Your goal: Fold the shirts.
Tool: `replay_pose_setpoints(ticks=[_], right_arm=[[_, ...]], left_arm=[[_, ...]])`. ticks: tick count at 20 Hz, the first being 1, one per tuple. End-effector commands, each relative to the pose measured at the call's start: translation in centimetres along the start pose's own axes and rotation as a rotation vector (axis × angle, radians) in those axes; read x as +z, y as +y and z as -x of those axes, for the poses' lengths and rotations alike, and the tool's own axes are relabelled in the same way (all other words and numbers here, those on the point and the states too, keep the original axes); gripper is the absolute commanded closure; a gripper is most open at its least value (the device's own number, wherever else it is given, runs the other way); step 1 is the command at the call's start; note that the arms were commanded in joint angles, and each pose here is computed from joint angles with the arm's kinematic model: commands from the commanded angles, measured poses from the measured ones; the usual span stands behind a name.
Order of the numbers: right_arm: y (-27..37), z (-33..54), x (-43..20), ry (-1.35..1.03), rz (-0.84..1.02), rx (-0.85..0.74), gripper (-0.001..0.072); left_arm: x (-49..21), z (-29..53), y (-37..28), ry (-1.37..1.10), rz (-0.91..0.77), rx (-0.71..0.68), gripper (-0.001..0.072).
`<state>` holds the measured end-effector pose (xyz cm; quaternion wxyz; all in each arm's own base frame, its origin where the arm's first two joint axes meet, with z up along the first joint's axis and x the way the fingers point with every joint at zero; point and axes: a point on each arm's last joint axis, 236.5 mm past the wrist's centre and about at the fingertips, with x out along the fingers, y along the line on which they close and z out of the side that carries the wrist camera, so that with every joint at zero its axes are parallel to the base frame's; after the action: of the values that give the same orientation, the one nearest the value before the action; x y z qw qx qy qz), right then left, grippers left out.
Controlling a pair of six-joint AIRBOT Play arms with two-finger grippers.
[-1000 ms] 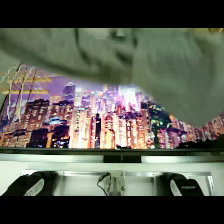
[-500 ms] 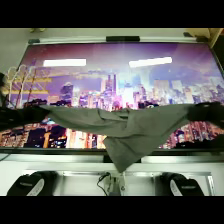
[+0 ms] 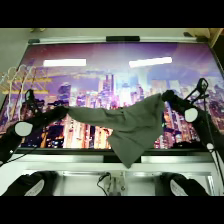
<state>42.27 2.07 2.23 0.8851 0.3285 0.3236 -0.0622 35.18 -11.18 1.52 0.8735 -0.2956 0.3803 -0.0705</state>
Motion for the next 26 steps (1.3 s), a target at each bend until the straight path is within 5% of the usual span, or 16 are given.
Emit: replay_pose_setpoints(ticks=[1,4,9,17,19,21,26], right_arm=[[-1.7,1.3,-2.4,0.159,0.160,-0.050,0.0189],[-7.2,9.0,-8.6,0.569,0.252,-0.195,0.0188],[-9.4,13.1,-22.6,0.979,0.090,-0.128,0.0089],[-6.8,8.2,-25.5,0.785,-0.032,-0.068,0.0095],[-4.9,6.8,-24.8,0.701,-0.066,-0.030,0.0266],[-2.8,6.5,-24.0,0.676,-0.060,0.036,0.0652],[8.1,12.1,-7.4,0.303,0.444,0.304,0.0650]], left_arm=[[1.0,-0.9,0.6,-0.054,-0.002,0.007,0.0668],[0.6,-0.8,0.5,-0.038,-0.054,0.006,0.0667],[-1.6,-0.8,0.6,0.054,-0.052,0.007,0.0667],[-3.5,-0.5,0.6,0.135,-0.053,0.006,0.0667],[-3.3,-0.5,0.4,0.131,-0.054,0.002,0.0667],[-3.2,0.2,-0.2,0.154,-0.105,-0.008,0.0668],[5.6,8.1,-3.0,0.066,-0.390,0.035,0.0668]])
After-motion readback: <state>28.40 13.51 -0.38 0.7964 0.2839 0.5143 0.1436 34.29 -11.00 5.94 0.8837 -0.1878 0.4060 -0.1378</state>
